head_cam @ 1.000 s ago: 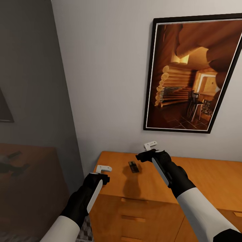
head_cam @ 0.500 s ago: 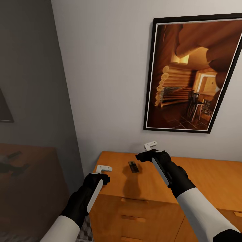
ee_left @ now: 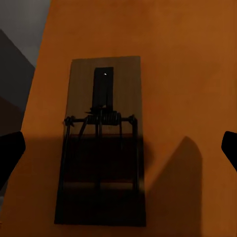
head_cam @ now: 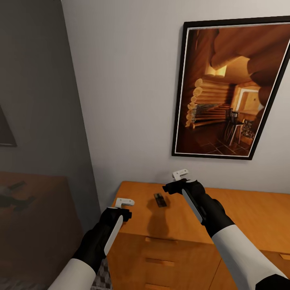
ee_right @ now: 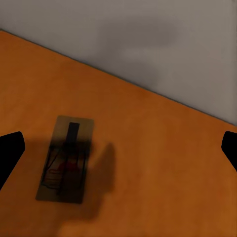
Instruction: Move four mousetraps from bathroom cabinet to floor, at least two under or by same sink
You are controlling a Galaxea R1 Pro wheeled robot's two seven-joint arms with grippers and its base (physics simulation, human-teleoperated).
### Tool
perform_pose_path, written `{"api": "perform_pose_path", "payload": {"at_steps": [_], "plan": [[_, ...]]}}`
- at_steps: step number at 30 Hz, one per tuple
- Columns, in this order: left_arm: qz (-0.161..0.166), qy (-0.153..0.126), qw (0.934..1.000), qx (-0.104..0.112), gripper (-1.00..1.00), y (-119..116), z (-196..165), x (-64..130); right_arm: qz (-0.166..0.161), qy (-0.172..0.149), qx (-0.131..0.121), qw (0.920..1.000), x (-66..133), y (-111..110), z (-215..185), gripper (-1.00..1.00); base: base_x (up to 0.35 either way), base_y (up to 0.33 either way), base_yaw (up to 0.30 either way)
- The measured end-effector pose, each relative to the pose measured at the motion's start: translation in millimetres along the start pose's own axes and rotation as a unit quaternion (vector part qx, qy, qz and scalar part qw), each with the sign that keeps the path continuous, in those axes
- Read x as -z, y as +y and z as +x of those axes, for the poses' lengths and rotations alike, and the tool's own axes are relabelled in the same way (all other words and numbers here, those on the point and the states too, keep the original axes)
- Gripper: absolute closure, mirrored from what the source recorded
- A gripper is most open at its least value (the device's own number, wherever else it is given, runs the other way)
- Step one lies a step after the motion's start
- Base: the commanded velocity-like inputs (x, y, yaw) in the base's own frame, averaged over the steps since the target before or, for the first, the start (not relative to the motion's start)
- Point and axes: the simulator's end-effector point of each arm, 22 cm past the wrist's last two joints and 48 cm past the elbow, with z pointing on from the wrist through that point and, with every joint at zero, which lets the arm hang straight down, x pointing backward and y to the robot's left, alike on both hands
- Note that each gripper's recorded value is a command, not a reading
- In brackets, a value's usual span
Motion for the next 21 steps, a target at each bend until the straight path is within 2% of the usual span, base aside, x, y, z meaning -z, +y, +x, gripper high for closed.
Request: {"api": "perform_pose_path", "payload": {"at_steps": [21], "plan": [[0.000,0.000,1.0000,0.000,-1.00,-0.5,4.3,-5.9,0.000,0.000,0.000,1.0000,-4.9,0.9,5.4,-1.00,0.000,0.000,0.000]]}}
